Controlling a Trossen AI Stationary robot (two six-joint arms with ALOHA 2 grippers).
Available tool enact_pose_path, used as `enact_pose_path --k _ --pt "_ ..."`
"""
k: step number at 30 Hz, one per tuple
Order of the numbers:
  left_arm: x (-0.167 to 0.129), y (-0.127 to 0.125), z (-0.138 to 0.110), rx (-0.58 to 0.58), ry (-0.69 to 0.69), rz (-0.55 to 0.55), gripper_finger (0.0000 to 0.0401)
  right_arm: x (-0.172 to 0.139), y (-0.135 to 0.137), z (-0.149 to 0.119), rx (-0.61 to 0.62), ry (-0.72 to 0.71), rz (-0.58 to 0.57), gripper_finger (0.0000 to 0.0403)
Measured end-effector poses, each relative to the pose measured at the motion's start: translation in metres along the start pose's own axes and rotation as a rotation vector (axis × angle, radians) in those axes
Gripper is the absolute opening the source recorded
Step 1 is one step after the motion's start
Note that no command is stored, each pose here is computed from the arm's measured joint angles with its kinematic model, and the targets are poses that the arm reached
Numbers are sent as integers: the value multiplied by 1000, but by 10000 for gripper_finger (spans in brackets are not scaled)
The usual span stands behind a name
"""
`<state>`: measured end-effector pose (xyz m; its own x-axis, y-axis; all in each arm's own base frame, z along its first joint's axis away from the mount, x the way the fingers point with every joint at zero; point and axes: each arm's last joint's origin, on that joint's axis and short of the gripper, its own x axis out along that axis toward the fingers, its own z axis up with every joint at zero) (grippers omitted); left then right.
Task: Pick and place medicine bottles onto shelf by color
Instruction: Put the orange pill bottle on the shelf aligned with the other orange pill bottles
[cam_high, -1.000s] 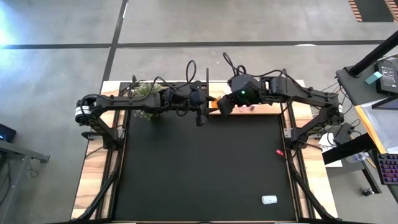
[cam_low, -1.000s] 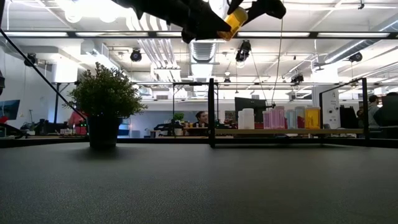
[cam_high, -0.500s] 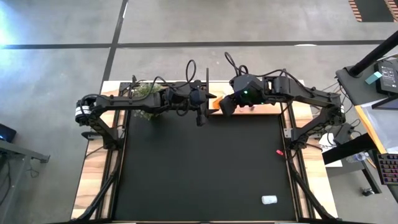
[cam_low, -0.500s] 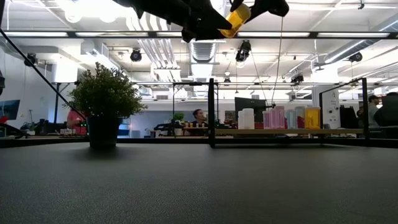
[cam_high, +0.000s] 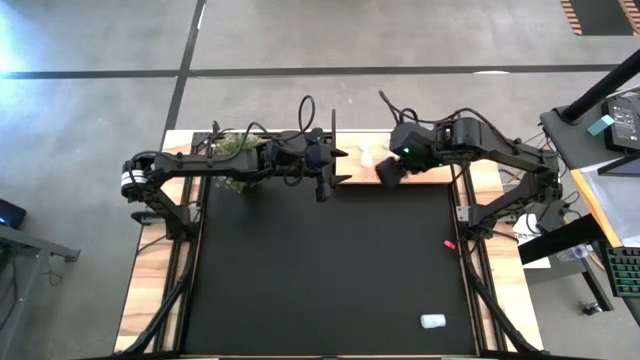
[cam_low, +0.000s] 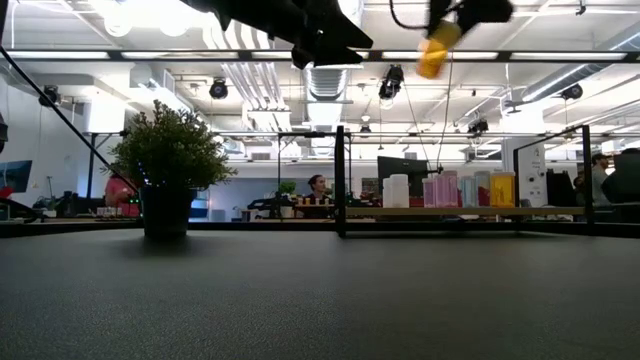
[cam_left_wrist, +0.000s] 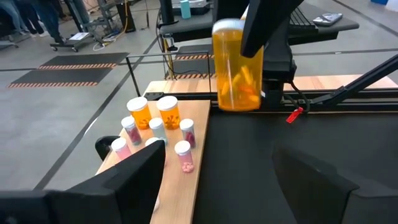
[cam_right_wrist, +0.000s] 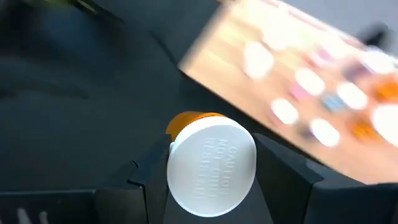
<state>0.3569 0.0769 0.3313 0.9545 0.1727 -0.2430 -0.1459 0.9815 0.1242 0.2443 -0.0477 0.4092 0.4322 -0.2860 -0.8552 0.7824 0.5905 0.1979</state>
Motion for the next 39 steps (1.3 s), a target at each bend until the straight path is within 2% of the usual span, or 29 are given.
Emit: enact_pose_path --k 4,9,18,28,33,39 --pt "0 0 0 0 1 0 276 -1 -17 -14 16 133 -193 192" --pt "0 0 -1 -3 2 -1 276 4 -23 -21 26 161 -169 192" --pt "0 0 -1 -3 3 -2 276 24 -46 -38 74 222 -288 192" --pt "0 0 -1 -3 3 -2 276 71 -78 -51 102 321 -487 192" --pt "0 0 -1 -3 3 -2 276 93 -97 -56 125 349 -517 192" --pt "0 0 -1 -3 4 -3 276 114 -114 -55 185 270 -476 192"
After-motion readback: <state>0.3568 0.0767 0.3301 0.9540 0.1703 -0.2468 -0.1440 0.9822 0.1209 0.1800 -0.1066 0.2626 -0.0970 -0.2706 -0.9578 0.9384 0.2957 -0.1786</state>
